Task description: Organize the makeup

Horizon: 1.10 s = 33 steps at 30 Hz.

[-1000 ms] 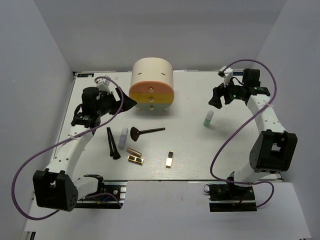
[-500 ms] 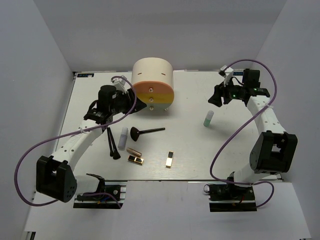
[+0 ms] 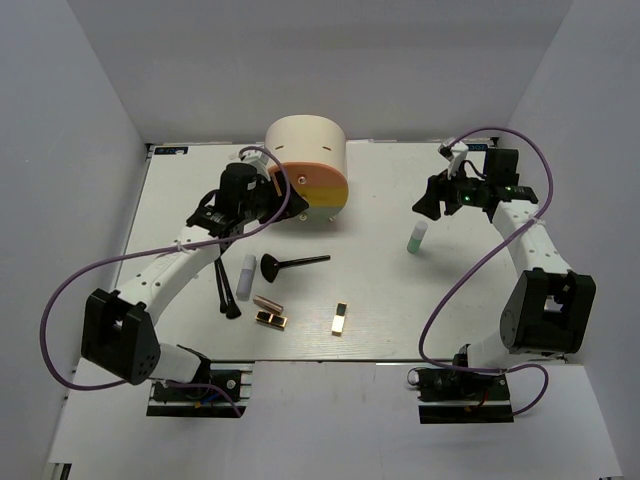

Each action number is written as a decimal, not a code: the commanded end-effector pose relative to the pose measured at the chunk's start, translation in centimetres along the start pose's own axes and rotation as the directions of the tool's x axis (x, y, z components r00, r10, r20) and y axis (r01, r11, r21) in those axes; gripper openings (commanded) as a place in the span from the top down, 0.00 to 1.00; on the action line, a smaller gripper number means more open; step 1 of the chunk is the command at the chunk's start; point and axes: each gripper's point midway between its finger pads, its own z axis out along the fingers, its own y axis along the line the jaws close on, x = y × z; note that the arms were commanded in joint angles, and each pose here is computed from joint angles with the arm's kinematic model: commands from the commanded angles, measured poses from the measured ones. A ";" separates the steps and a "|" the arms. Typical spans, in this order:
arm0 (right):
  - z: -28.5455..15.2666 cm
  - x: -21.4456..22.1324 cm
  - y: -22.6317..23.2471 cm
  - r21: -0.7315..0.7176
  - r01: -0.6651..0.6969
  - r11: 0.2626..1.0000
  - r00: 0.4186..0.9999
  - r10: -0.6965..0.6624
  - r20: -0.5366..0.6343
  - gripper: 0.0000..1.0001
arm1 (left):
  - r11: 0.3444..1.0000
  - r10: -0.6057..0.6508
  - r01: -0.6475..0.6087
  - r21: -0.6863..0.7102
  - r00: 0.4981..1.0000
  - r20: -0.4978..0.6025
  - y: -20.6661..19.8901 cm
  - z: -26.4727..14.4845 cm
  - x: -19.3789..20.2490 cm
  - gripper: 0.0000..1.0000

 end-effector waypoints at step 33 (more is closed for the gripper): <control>0.0 -0.6 0.5 -0.010 0.012 1.000 0.999 -0.012 0.041 0.33 | 0.993 0.021 0.005 -0.122 0.978 0.210 -0.2 6.4 -7.1 0.44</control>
